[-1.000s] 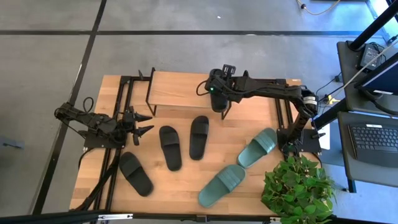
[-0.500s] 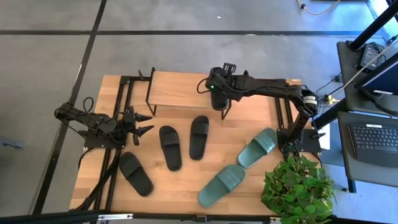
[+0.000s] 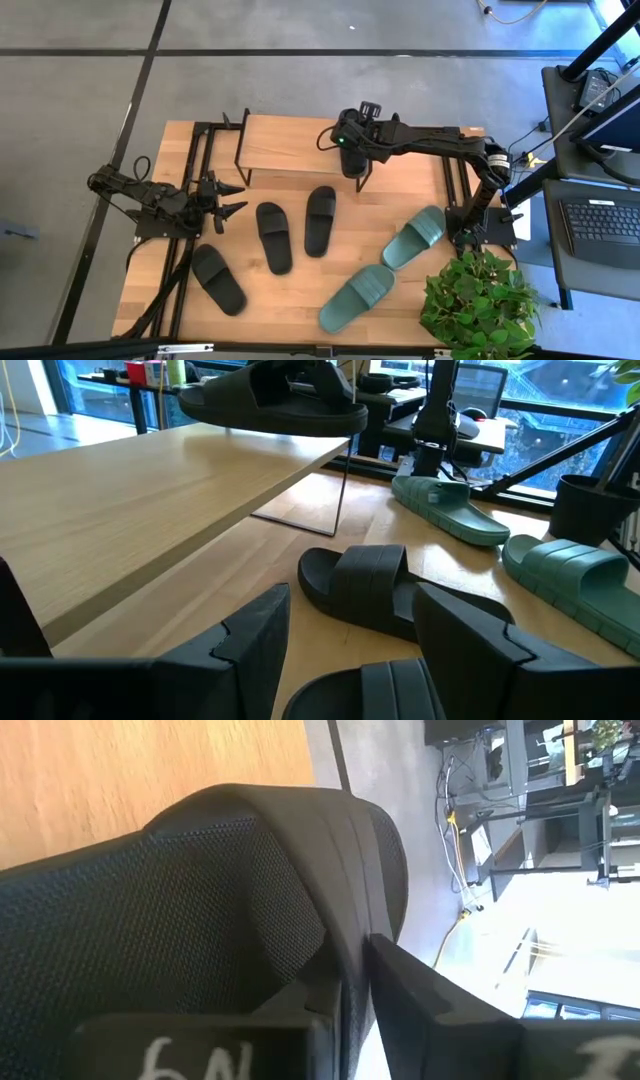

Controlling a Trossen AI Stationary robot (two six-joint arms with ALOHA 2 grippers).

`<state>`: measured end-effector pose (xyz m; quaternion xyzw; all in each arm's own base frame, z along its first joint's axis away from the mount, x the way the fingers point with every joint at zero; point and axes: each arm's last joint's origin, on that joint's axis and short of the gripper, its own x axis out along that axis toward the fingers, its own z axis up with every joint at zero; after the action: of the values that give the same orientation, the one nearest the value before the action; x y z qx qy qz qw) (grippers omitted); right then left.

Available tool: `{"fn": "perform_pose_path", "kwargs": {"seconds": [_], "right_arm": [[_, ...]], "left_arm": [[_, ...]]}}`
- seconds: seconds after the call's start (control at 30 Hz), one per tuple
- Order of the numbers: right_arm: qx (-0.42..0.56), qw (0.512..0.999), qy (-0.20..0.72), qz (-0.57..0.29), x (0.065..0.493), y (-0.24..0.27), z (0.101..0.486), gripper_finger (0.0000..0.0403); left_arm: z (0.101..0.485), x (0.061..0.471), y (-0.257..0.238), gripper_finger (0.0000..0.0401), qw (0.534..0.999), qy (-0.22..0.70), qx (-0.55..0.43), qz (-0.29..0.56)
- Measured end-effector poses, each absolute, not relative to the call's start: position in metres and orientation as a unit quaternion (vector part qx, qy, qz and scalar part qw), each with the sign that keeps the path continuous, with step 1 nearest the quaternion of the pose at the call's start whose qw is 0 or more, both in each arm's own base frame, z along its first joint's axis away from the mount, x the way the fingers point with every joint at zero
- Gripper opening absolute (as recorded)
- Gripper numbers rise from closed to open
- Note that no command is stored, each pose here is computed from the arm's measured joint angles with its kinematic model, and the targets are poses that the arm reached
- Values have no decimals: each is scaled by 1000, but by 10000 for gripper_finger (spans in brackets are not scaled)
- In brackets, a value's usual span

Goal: Pick and place slides into the shelf
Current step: Put the black slide on the shelf

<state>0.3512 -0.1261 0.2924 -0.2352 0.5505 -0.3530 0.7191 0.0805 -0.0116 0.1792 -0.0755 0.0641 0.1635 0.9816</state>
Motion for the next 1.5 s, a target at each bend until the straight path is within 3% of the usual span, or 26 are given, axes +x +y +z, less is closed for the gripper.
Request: {"fn": "perform_pose_path", "kwargs": {"seconds": [1.5], "right_arm": [[-218, 724, 544, -365, 351, -126, 292, 57]], "left_arm": [[179, 80, -12, 204, 982, 64, -76, 163]]}}
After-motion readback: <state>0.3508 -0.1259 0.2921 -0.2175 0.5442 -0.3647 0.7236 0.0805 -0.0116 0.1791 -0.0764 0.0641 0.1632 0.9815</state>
